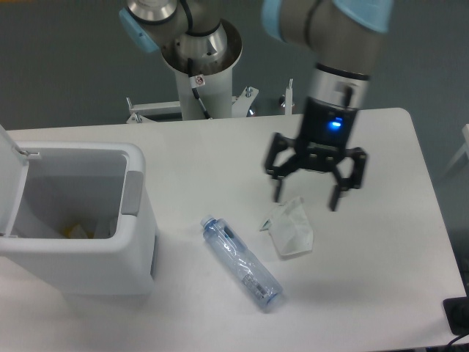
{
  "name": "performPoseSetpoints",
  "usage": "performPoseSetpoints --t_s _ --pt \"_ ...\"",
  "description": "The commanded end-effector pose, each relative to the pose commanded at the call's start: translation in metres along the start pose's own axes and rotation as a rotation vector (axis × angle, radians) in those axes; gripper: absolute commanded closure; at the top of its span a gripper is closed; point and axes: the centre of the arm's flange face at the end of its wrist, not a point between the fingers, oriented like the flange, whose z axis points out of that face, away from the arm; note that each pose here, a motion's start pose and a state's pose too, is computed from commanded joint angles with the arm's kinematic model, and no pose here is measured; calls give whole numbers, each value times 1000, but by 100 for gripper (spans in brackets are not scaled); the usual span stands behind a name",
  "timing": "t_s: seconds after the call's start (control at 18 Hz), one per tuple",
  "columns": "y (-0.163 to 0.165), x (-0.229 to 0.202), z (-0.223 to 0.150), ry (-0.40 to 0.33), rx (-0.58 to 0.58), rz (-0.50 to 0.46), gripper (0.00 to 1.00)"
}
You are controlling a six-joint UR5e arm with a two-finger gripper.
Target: Open the trash can
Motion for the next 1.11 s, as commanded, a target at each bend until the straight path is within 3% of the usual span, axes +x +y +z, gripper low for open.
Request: performPoseSetpoints --t_s 0.28,0.56,0.94,1.11 --pt "26 -34 32 -143 -241 162 0" --pt "30 -41 39 -173 -345 343 0" --pt "29 -51 37 -117 -514 514 0" --pt "27 -49 36 -90 -533 561 0"
